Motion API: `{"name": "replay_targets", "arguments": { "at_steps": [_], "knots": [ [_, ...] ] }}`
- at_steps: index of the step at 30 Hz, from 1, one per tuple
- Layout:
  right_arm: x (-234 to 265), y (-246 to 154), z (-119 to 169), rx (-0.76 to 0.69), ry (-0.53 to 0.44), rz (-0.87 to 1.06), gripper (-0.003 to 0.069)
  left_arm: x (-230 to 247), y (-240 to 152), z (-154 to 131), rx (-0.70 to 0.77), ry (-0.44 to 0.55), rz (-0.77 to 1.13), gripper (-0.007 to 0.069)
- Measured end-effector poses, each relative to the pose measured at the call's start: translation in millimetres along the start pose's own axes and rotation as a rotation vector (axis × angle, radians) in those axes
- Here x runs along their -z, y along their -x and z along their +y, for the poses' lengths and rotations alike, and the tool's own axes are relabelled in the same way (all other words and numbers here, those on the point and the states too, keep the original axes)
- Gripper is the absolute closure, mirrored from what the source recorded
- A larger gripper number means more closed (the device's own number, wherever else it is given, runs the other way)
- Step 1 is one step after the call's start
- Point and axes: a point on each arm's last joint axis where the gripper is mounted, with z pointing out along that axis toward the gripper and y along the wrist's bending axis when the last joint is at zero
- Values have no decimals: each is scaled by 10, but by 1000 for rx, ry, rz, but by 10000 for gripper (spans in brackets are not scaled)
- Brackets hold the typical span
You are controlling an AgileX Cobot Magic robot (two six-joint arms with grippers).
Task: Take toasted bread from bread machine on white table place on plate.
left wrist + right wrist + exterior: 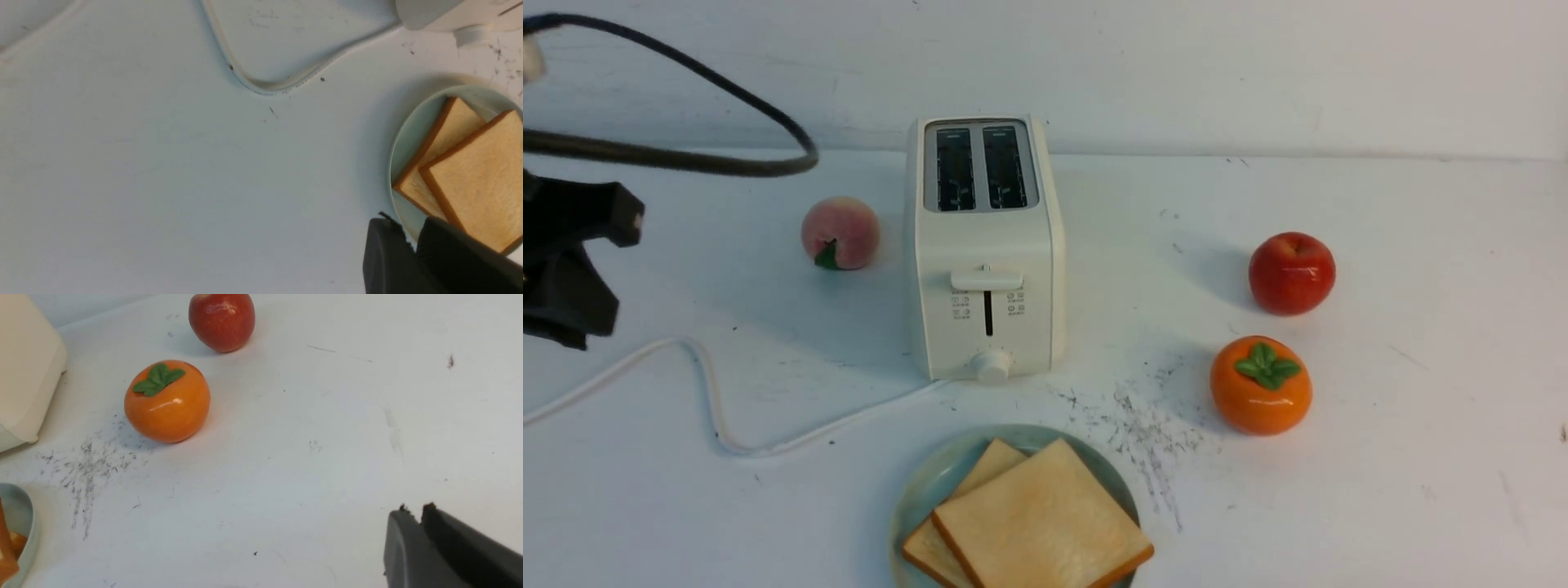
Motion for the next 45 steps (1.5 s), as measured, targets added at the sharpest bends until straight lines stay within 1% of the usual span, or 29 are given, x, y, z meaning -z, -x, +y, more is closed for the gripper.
{"name": "replay_targets", "arguments": {
  "at_steps": [6,10,11,15,18,19,20,22,24,25,27,29,30,33,34,35,38,42,45],
  "knots": [
    [0,4,-4,65,-4,-5,592,471,-290,-4,-25,-16,-140,516],
    [0,9,-5,84,-6,-10,585,665,-580,31,-40,-21,-206,516],
    [0,9,-5,84,-6,-10,585,682,-593,31,-43,-22,-213,516],
    [0,9,-6,84,-7,-10,580,804,-968,85,-158,-20,-273,516],
    [0,10,-6,85,-7,-10,575,830,-1237,90,-216,-64,-308,520],
    [0,10,-6,85,-7,-10,575,843,-1270,85,-220,-75,-316,522],
    [0,10,-6,85,-7,-10,573,815,-1377,79,-250,-106,-317,543],
    [0,10,-6,85,-7,-10,571,751,-1599,54,-283,-189,-319,613],
    [0,10,-6,85,-7,-10,570,696,-1670,49,-281,-219,-309,639],
    [0,10,-6,85,-7,-10,568,624,-1789,27,-270,-288,-319,639],
    [0,10,-6,86,-7,-10,565,571,-1878,-13,-238,-382,-366,639],
    [0,10,-6,86,-7,-10,563,519,-1900,-47,-176,-479,-457,639],
    [0,10,-6,86,-7,-10,561,469,-1895,-58,-115,-542,-517,639],
    [0,10,-6,86,-7,-11,559,423,-1846,-56,-5,-624,-615,639],
    [0,10,-6,86,-7,-11,558,419,-1842,-55,1,-627,-619,639],
    [0,10,-6,86,-7,-11,556,392,-1818,-45,42,-645,-646,639],
    [0,10,-6,86,-7,-11,552,349,-1803,-26,68,-643,-661,639],
    [0,10,-6,86,-7,-11,552,309,-1807,-18,78,-642,-654,639],
    [0,9,-6,86,-7,-11,552,289,-1805,0,60,-611,-660,639]
  ]
}}
